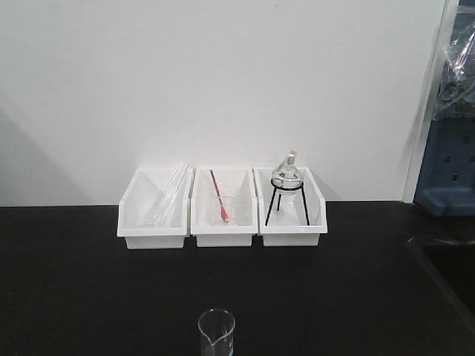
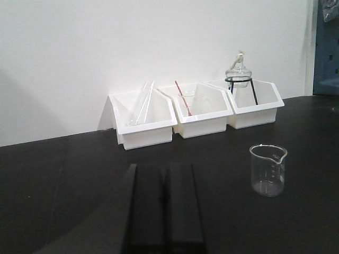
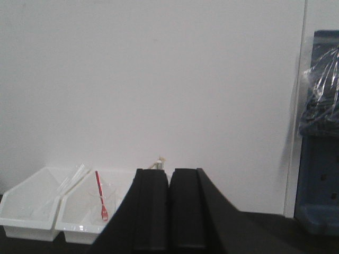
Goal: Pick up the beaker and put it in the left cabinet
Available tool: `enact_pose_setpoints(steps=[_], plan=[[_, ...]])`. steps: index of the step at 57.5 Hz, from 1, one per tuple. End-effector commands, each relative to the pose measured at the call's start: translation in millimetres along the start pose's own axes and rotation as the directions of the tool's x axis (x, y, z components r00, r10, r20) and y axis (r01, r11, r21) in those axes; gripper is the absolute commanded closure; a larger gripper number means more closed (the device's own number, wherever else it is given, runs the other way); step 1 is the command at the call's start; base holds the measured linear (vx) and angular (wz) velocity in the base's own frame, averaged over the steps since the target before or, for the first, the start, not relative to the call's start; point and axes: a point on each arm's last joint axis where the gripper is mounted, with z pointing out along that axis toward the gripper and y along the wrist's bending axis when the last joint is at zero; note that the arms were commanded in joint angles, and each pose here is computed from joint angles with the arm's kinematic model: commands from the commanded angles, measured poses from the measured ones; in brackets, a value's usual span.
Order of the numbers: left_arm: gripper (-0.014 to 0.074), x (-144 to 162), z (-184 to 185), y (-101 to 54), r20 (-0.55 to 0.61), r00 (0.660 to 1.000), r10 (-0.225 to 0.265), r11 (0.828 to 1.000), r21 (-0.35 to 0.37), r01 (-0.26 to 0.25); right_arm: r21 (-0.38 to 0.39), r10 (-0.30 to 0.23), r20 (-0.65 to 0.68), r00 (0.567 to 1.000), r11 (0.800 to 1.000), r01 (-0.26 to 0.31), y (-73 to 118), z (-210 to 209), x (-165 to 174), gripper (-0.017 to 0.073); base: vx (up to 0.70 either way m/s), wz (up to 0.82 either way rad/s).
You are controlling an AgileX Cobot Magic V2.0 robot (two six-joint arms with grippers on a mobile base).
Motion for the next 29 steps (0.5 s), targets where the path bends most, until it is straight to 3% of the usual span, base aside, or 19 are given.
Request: enact_pose_setpoints(steps=[1,10,17,23,29], plan=[[0.0592,-3.1,-1.3,0.3,0.085,0.996,-0.012,1.0,-0.004,0.012,0.016,-0.008,0.097,0.995,1.0,0.007,-2.1,11.4,-15.9,0.0566,0.0,0.0],[0.0592,-3.1,-1.3,0.3,0.085,0.996,-0.012,1.0,-0.004,0.012,0.012,0.006,0.064,0.998,1.0,-0.006,-1.7,20.5,-8.4,0.0543,0.0,0.0],[0.0592,-3.1,-1.3,0.3,0.085,0.996,-0.012,1.0,-0.004,0.012,0.009,0.005,0.037,0.999,1.0,-0.005,-1.4,19.6,-6.3,0.0476,0.0,0.0],[0.0592,-3.1,-1.3,0.3,0.085,0.996,-0.012,1.0,-0.004,0.012,0.009,0.004,0.033,0.999,1.0,-0.004,-1.4,20.3,-5.5,0.0348,0.0,0.0],[0.0592,-3.1,-1.3,0.3,0.085,0.996,-0.012,1.0,-0.004,0.012,0.007,0.004,0.015,1.0,1.0,-0.004,-1.2,20.4,-3.9,0.0148,0.0,0.0]])
